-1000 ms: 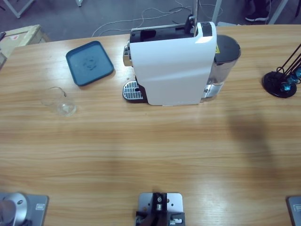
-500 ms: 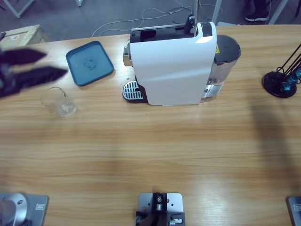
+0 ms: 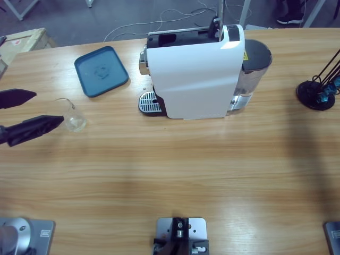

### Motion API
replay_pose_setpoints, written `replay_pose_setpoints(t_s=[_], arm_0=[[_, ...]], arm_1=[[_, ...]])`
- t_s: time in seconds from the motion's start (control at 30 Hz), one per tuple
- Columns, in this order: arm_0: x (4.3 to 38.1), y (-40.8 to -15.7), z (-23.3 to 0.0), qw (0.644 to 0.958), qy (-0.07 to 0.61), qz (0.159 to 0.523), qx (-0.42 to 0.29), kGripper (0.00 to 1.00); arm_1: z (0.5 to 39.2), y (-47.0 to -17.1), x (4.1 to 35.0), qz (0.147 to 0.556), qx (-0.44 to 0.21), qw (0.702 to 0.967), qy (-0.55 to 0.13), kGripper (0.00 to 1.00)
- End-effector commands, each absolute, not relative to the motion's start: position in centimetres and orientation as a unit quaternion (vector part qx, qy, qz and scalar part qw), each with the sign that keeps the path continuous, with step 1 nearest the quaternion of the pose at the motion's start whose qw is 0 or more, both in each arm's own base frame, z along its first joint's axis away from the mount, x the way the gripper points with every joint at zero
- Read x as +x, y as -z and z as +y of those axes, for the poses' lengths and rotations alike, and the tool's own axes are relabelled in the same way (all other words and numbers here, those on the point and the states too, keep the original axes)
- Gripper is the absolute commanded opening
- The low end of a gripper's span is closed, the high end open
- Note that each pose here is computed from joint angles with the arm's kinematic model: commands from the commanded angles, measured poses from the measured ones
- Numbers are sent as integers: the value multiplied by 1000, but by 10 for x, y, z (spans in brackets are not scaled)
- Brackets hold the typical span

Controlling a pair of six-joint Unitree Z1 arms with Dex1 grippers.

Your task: Pour coffee

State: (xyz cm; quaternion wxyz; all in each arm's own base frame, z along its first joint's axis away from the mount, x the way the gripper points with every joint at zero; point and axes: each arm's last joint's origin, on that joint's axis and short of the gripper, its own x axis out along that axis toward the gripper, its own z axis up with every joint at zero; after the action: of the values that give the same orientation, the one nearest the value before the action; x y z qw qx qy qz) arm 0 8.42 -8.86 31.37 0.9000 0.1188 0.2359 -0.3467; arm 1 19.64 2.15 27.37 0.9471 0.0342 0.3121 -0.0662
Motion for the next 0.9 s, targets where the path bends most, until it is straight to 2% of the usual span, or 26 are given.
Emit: replay_pose_setpoints(t_s=[0.03, 0.57, 0.6, 0.63, 0.9], arm_0=[[83, -300, -88, 895, 339, 259, 127, 991], [84, -297, -90, 891, 342, 272, 121, 991], [84, -296, -90, 891, 342, 272, 120, 991], [84, -296, -90, 891, 342, 272, 120, 991], [84, -296, -90, 891, 343, 273, 120, 991]], arm_1=[[17, -251, 204, 346, 40, 934, 76, 292], [12, -249, 218, 339, 49, 935, 90, 287], [12, -249, 218, 339, 49, 935, 89, 205], [12, -249, 217, 339, 49, 935, 89, 17], [11, -253, 211, 333, 50, 938, 86, 0]])
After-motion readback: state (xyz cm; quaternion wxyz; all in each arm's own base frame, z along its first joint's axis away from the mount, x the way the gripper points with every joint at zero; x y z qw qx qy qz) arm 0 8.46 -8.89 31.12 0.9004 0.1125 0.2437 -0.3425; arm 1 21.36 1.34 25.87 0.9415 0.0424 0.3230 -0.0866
